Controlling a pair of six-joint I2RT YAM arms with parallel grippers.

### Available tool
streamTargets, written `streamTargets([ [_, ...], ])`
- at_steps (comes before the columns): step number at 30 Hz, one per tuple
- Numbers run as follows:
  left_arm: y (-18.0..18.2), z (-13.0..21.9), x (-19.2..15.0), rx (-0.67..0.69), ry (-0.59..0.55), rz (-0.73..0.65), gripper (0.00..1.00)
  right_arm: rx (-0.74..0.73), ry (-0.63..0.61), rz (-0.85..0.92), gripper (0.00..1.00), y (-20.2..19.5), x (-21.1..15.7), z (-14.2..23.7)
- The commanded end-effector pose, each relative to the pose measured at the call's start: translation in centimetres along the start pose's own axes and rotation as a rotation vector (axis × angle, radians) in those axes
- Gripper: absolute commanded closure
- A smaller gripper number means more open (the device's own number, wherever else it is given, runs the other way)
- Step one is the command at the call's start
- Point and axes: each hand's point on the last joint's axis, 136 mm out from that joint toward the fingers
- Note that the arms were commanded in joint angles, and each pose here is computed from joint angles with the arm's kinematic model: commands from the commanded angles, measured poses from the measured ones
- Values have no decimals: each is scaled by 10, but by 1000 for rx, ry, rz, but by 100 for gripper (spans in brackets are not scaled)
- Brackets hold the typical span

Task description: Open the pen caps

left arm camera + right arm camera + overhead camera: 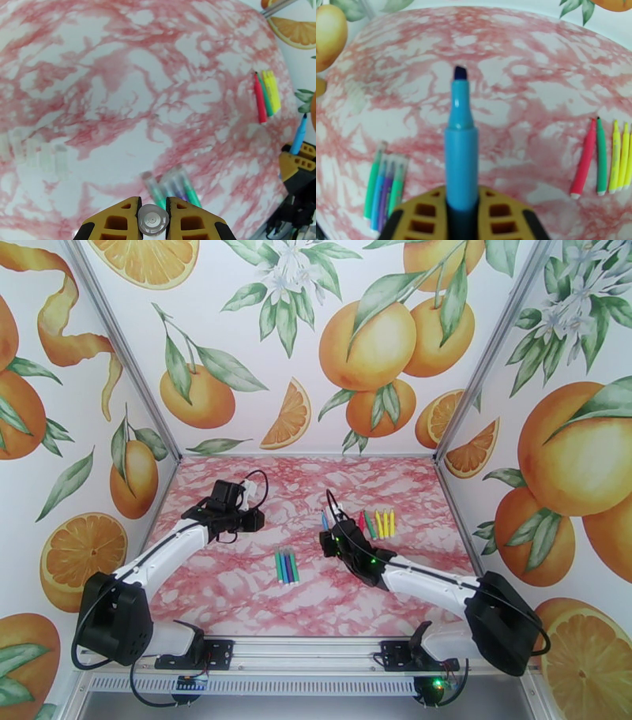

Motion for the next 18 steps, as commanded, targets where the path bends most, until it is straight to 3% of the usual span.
streamTargets([
  [1,13,5,-3,87,27,-35,100,-124,-18,-13,100,-20,8,-7],
  [7,33,-3,-17,193,88,-50,100,-189,-7,-26,100,-37,6,-23],
  [18,38,-29,-33,195,165,-66,100,-321,36,-46,100,-67,-1,-46],
])
Point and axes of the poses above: each hand's point on the last joint's axis, 136 mm out from that joint toward the fingers, its own z axis back along the fingers, its own y axis along the line the jaws close on, x = y × z, and after that the axes turned 10 degrees about -z, right-handed
